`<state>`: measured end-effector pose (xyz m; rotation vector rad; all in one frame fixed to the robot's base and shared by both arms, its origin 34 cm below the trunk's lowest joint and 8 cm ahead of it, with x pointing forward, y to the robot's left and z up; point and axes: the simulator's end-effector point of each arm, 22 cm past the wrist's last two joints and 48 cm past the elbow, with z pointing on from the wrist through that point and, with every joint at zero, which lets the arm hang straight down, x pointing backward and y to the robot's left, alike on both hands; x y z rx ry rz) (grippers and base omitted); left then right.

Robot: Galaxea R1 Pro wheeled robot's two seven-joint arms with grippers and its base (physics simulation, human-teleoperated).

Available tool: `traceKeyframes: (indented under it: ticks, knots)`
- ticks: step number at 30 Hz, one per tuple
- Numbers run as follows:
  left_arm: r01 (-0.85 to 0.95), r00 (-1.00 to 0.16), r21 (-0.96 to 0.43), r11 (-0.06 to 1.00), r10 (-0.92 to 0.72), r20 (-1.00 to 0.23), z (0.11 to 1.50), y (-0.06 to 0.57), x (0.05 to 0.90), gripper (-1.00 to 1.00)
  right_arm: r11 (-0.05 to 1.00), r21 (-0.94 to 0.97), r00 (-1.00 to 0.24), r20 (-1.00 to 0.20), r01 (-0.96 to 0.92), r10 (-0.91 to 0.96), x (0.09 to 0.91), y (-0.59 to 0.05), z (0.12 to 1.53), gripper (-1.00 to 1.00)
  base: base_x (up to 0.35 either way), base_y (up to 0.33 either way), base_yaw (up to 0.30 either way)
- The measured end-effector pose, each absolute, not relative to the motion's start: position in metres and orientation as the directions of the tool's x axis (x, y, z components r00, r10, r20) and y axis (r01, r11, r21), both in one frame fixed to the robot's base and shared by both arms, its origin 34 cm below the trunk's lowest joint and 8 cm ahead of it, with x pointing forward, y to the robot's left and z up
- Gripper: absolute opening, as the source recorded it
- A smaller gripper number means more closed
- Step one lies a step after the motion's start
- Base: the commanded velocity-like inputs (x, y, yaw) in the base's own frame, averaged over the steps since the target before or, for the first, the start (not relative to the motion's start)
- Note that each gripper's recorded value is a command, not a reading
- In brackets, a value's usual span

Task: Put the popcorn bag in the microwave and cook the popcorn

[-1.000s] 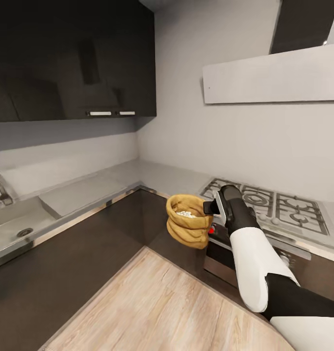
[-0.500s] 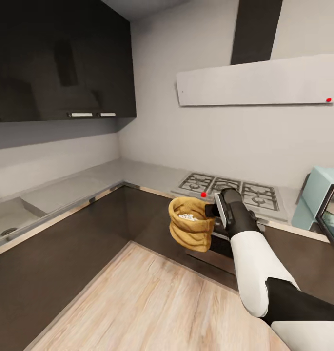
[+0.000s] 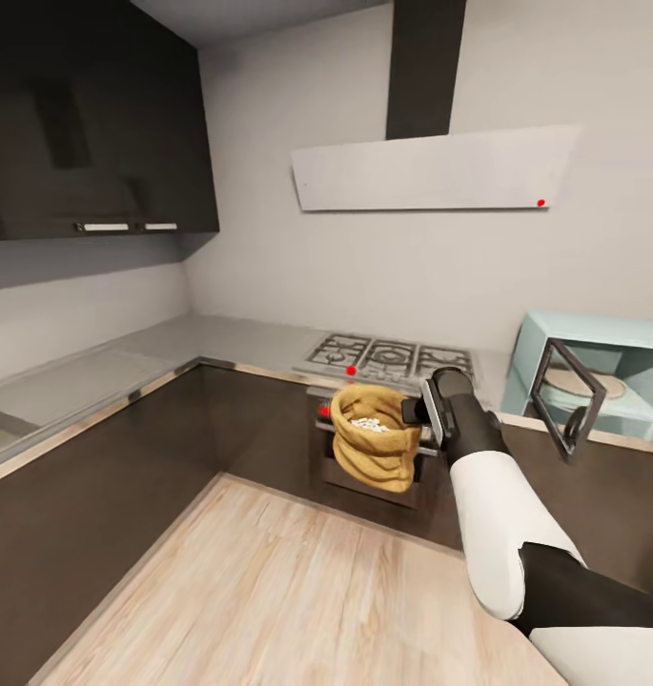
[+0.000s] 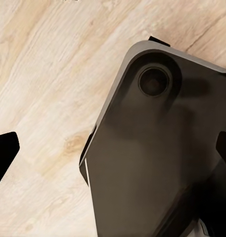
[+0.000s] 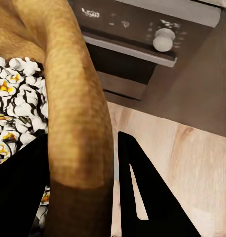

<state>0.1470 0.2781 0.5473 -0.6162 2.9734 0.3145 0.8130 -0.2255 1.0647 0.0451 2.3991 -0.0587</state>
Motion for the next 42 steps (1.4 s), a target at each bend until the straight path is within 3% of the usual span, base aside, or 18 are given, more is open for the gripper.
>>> traceKeyframes:
  ticks: [16, 42]
  knots:
    - [-0.403, -0.914, 0.179, 0.898, -0.383, -0.135, 0.547, 0.278, 0.150, 1.00, 0.998, -0.029, -0.731, -0.682, 0.050, 0.017, 0.812, -0.226, 1.071, -1.00, -0.125, 0.000, -0.282]
    - [-0.405, -0.912, 0.173, 0.898, -0.383, -0.148, 0.548, 0.278, 0.155, 1.00, 0.994, -0.057, -0.720, -0.694, 0.088, 0.024, 0.810, -0.258, 1.081, -1.00, -0.002, 0.000, -0.282]
